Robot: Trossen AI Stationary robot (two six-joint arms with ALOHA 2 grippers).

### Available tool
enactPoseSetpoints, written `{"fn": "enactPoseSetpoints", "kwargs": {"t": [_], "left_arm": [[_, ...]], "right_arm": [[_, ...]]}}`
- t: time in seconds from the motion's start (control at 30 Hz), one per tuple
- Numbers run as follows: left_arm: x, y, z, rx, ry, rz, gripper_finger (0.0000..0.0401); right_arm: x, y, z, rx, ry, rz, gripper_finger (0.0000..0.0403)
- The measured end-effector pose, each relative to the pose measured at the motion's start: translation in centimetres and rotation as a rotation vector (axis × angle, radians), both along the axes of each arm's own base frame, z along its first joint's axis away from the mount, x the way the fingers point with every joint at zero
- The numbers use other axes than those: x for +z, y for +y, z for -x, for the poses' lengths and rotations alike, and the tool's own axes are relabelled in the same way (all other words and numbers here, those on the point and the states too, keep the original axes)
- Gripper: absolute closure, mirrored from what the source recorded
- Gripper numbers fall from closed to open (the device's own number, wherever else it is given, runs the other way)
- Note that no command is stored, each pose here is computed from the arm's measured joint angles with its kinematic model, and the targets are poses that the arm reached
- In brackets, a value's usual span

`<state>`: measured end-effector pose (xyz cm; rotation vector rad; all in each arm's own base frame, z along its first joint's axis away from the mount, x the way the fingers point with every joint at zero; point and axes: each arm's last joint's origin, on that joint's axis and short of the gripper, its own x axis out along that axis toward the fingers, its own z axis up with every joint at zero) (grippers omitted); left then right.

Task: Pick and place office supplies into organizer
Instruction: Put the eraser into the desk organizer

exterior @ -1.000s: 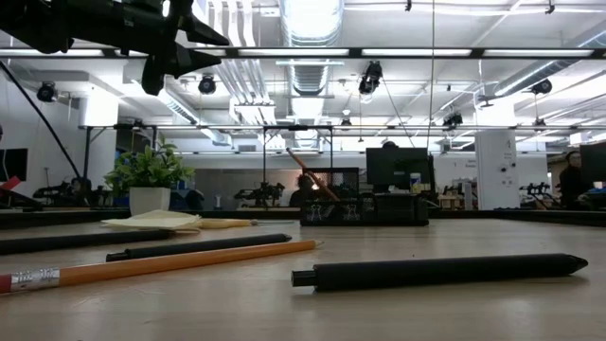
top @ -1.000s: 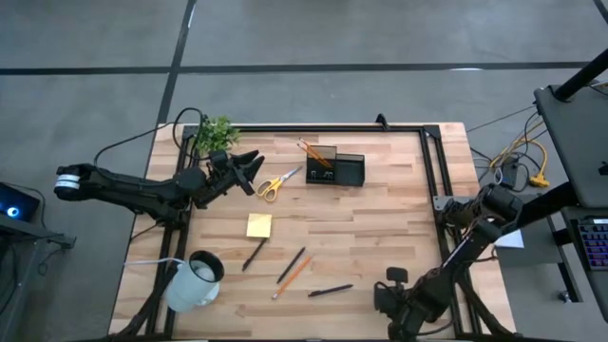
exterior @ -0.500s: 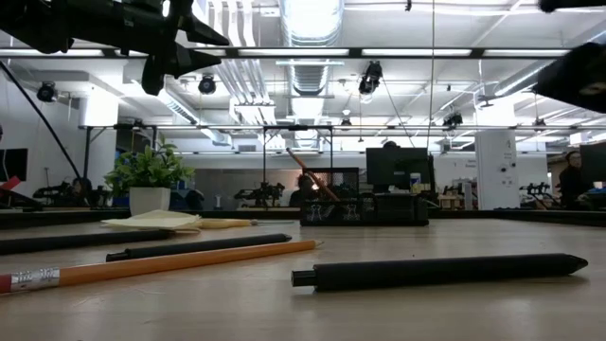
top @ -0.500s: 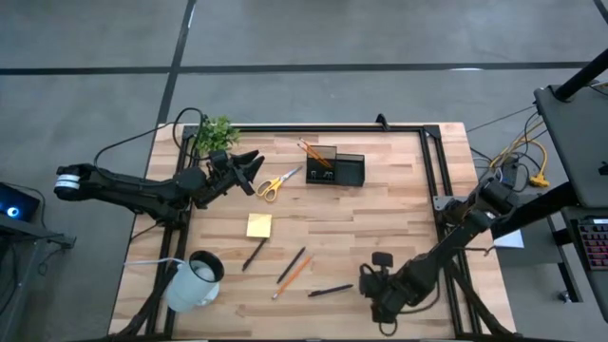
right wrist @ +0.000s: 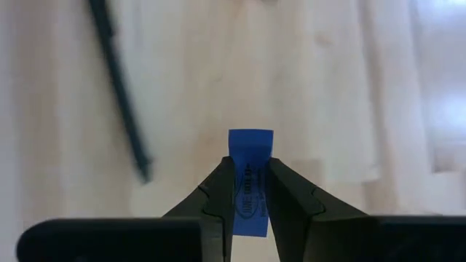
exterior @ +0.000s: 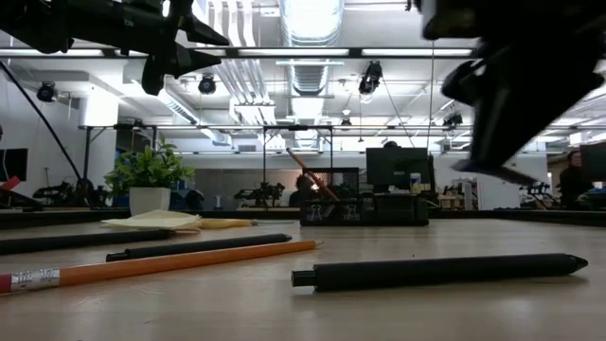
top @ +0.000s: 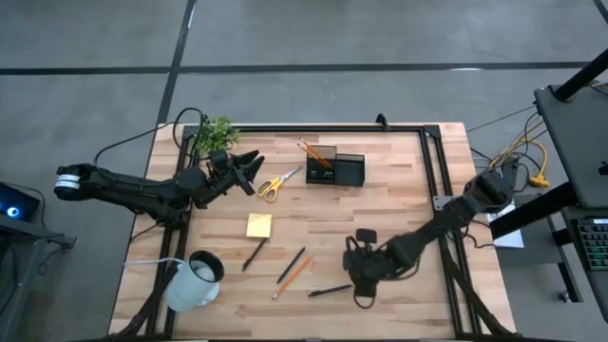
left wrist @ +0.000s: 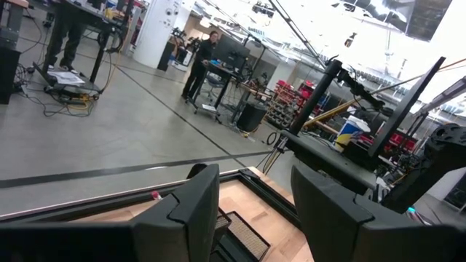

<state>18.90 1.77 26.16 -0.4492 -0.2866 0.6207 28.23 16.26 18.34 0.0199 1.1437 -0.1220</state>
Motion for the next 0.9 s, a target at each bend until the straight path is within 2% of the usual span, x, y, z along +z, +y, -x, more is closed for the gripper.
{"fn": "enactPoseSetpoints", "kwargs": {"t": [0.5, 0.9], "left_arm": [[0.1, 0.0, 0.0, -0.001, -0.01, 0.003, 0.0244], [0.1, 0.0, 0.0, -0.006, -0.039, 0.041, 0.0244]], "right_arm": [[0.6, -6.7, -4.1, 0.009, -0.083, 0.067, 0.0349], [1.2, -13.1, -6.1, 0.0, -0.143, 0.121, 0.0349]]}}
